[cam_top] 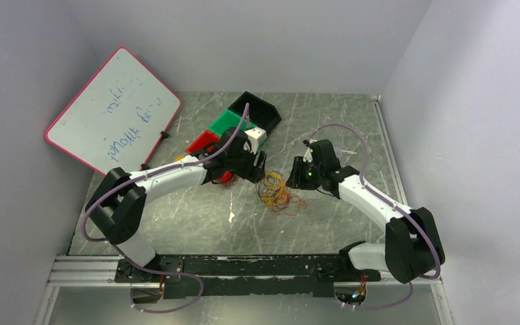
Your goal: Untangle the cables
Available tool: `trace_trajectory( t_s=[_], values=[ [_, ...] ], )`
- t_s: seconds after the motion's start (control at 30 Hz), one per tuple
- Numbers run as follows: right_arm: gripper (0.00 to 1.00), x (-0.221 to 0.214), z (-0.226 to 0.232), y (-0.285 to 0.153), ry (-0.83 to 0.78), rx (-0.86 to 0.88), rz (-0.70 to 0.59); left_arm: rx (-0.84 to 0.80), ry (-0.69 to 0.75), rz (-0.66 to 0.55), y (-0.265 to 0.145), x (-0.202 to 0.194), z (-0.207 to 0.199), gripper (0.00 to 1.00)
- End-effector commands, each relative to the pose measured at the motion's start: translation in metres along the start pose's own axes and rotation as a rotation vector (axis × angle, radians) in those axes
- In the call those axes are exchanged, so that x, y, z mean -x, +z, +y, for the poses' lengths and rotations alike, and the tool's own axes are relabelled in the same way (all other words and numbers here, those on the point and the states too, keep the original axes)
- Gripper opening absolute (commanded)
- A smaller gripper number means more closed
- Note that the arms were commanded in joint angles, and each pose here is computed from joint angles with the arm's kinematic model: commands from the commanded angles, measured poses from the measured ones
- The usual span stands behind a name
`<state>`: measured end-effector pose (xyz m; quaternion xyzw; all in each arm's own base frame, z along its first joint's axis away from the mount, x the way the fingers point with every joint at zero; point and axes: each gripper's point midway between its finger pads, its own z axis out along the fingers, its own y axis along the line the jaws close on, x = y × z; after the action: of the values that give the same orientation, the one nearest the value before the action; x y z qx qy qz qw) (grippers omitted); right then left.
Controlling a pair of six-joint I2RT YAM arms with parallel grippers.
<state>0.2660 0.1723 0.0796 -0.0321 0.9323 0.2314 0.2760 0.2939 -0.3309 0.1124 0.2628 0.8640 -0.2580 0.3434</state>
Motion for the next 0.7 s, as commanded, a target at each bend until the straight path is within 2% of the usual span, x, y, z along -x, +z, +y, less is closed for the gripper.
trace_trajectory(
  t_s=[0.0,0.2,0.37,0.63,0.67],
  values=[
    [0.38,0.010,0.002,0.004,-0.014,-0.003,-0.025,0.006,-0.003,-0.019,0.010,0.000,-0.002,0.71],
    [0.31,0.004,-0.002,0.010,-0.012,-0.017,-0.005,-0.008,-0.016,-0.010,0.016,-0.006,-0.005,0.71],
    [0.19,0.003,-0.007,0.013,-0.016,-0.035,-0.006,-0.037,-0.016,0.005,0.027,-0.012,-0.010,0.73],
    [0.00,0.012,-0.001,0.008,-0.035,-0.013,-0.038,-0.063,-0.017,0.033,0.042,-0.026,-0.017,0.83],
    [0.00,0.013,-0.001,0.007,-0.038,-0.014,-0.044,-0.064,-0.014,0.041,0.045,-0.030,-0.017,0.83]
  ],
)
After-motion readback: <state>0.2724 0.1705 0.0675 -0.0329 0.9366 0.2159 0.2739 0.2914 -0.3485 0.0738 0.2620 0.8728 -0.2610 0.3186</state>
